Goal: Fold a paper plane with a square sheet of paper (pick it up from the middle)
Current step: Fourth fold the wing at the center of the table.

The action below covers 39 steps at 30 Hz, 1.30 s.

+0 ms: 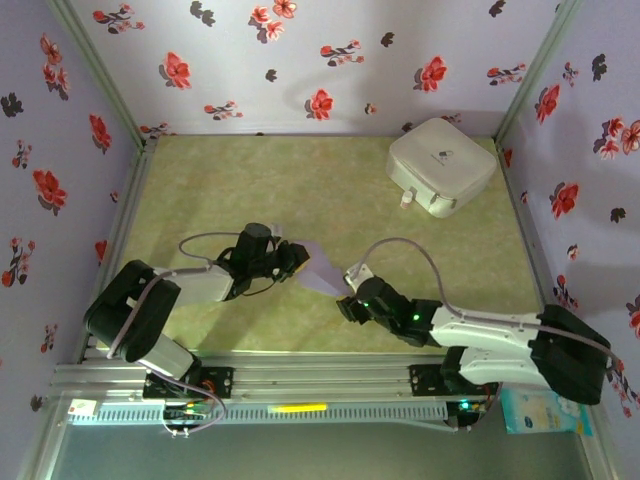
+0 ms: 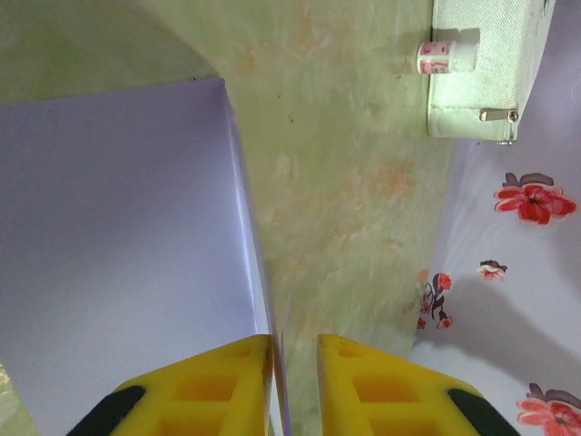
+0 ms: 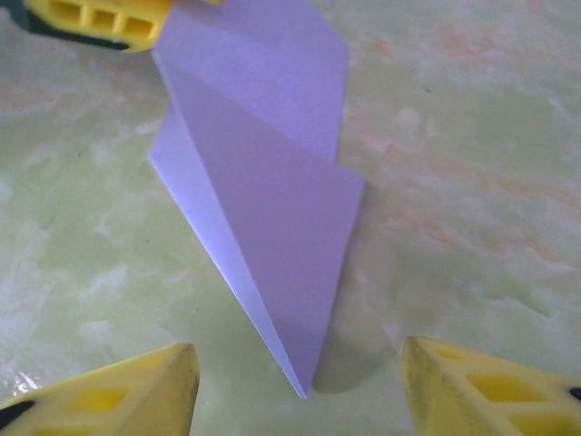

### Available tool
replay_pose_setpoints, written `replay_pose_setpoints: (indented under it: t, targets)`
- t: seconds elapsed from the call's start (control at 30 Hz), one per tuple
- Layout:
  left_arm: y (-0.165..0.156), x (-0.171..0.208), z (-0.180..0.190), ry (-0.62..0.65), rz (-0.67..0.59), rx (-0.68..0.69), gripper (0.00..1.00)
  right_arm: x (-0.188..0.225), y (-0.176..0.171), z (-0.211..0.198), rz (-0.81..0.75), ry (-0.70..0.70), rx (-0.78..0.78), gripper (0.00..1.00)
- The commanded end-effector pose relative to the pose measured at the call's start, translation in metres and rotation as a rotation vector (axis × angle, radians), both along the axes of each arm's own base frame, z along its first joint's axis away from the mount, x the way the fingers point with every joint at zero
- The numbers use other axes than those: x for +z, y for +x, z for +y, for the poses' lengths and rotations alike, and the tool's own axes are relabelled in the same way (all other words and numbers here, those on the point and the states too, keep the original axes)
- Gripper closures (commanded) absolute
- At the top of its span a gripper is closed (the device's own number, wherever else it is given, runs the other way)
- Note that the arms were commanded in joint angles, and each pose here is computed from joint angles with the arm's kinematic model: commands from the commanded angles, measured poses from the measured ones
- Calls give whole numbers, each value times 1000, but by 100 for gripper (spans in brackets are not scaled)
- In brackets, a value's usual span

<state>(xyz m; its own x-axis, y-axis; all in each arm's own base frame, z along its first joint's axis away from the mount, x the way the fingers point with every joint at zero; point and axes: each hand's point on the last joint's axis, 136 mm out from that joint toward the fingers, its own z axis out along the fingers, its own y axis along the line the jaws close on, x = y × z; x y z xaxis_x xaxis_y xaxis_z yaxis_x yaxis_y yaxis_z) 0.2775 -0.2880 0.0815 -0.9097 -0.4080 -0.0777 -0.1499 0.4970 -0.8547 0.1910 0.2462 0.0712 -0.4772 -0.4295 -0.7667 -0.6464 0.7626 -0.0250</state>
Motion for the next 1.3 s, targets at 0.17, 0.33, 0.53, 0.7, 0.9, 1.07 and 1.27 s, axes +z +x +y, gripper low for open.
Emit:
replay_pose_setpoints:
  t: [0.17,0.33,0.53,0.7,0.9,1.07,1.27]
  targets:
    - [0,4,-12,-26,-2,-43,80,7,17,30,-131,-71,80,44]
    - [0,7,-13,-32,-3,-51,80,1,25,39,-149,-86,74,45]
    - [0,9,-14,-19,-6,-63,81,-17,31,42,-155,-183,96,47]
    - [0,8,-14,-16,-5,-65,81,-21,38,38,-170,-202,50,52]
    - [0,8,-14,-17,-2,-63,81,-23,38,36,-167,-192,28,54]
    - [0,6,-14,-13,2,-63,82,-16,29,46,-153,-125,91,52]
    - [0,7,-14,-12,3,-63,83,-21,38,37,-191,-175,57,52]
